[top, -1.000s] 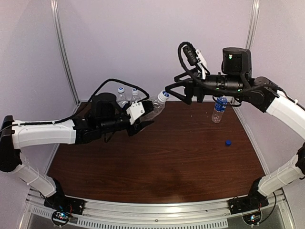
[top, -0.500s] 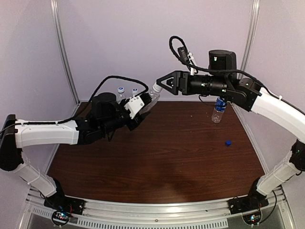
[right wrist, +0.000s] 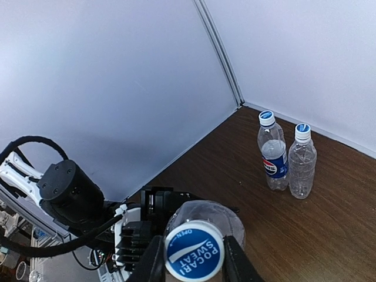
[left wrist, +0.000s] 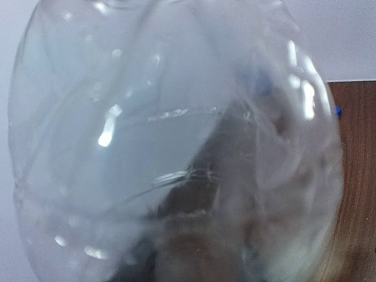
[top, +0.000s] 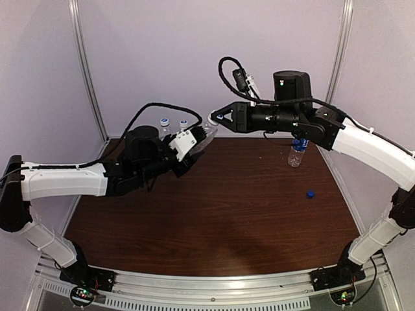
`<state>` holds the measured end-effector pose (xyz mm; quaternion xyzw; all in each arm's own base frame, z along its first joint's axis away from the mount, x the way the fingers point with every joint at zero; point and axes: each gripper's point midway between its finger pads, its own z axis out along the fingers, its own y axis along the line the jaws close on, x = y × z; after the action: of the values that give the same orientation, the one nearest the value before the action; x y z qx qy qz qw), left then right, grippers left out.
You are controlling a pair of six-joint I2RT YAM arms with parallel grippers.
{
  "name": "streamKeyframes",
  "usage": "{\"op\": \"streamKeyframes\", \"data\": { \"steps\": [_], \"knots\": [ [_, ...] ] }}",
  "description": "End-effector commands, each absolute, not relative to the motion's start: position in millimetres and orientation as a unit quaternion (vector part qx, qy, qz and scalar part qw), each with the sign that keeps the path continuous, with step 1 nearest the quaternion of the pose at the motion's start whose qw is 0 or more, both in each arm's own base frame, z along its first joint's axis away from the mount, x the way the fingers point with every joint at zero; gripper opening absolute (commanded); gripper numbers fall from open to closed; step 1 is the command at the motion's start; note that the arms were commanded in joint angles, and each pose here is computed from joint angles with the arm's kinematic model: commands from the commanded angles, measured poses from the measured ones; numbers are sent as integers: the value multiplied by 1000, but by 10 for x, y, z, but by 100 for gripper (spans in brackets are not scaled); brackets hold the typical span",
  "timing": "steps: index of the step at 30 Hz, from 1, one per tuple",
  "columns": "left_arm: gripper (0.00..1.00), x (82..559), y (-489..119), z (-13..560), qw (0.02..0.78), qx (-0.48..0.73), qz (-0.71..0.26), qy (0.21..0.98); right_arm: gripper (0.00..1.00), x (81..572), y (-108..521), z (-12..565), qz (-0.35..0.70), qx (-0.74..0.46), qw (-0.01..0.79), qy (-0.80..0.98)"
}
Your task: Unscrew the bottle caps
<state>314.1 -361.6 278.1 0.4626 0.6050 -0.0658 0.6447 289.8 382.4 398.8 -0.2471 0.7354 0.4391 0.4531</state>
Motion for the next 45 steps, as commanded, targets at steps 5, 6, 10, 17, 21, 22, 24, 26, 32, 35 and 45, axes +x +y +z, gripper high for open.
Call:
{"op": "streamKeyframes", "data": {
  "steps": [5, 6, 10, 17, 21, 22, 24, 26, 32, 35, 45],
  "knots": [
    [42, 2910, -3808, 2935, 631, 518, -126, 563, 0, 2295, 3844, 4063, 414, -476, 435, 643],
    [42, 2771, -3872, 2869, 612, 551, -150, 547, 0, 2111, 3790, 4000, 402, -527, 426, 616],
    [42, 2413, -3965, 2660, 556, 622, -209, 510, 0, 1580, 3551, 3715, 354, -657, 402, 530],
    [41, 2158, -3977, 2370, 473, 679, -247, 504, 0, 1382, 3249, 3418, 266, -741, 378, 486],
    [39, 2106, -3957, 2265, 445, 693, -252, 509, 0, 1403, 3149, 3337, 228, -760, 367, 486],
    [39, 2089, -3954, 2239, 440, 695, -254, 509, 0, 1411, 3135, 3341, 221, -762, 370, 484],
    [38, 2074, -3955, 2206, 434, 697, -257, 509, 0, 1408, 3112, 3358, 213, -766, 375, 477],
    [38, 2074, -3954, 2185, 432, 697, -257, 511, 0, 1391, 3093, 3384, 211, -768, 379, 470],
    [38, 2096, -3955, 2171, 432, 697, -252, 514, 0, 1423, 3080, 3422, 198, -765, 400, 464],
    [37, 2147, -4002, 2262, 450, 681, -257, 517, 4, 1487, 3235, 3462, 223, -741, 424, 471],
    [37, 2290, -4013, 2541, 515, 643, -242, 513, 100, 1782, 3418, 3989, 277, -602, 526, 534]
  ]
}}
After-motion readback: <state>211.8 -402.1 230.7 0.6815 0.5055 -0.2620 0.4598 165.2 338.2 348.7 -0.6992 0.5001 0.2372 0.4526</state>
